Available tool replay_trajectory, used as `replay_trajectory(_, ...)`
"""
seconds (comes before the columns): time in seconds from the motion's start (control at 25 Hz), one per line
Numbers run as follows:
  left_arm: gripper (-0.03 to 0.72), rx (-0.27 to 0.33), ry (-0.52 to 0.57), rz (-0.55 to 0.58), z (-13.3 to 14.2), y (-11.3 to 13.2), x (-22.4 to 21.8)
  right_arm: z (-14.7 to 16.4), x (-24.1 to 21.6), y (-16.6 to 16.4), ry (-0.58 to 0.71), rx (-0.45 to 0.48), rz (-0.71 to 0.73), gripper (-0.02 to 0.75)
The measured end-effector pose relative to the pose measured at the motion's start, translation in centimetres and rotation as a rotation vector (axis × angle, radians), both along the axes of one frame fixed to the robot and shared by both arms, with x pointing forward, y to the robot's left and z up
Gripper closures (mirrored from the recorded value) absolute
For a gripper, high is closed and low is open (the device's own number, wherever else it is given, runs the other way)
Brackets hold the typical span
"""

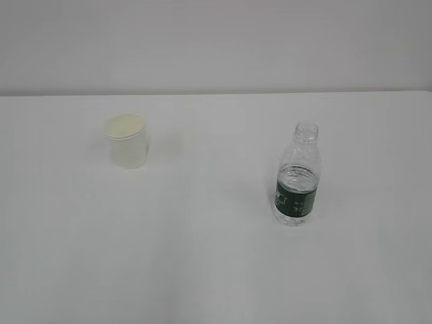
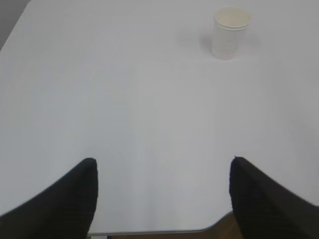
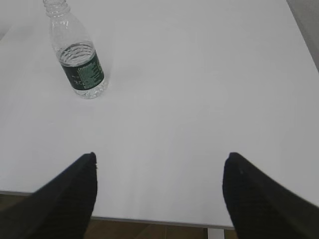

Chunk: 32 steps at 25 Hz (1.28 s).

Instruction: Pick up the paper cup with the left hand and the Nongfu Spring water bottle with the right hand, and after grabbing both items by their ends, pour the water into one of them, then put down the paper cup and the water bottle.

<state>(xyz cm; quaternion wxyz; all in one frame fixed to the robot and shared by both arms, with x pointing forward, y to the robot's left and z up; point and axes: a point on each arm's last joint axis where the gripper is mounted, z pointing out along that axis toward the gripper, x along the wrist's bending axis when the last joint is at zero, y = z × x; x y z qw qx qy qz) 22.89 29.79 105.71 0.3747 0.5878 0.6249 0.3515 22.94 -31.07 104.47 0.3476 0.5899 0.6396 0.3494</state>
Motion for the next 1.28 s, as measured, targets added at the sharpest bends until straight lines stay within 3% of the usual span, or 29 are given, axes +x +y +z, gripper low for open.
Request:
replay_trajectory(1.08,0.102,0.0,0.0,0.0,0.0,0.0,0.0,0.0,0.0,-0.01,0.0,-0.001,-0.001,0.15)
replay_trajectory(1.28,0.168,-0.004,-0.002,-0.003,0.02,-0.04,0.01,0.03,0.02,-0.01,-0.004,-0.001,-0.001,0.15)
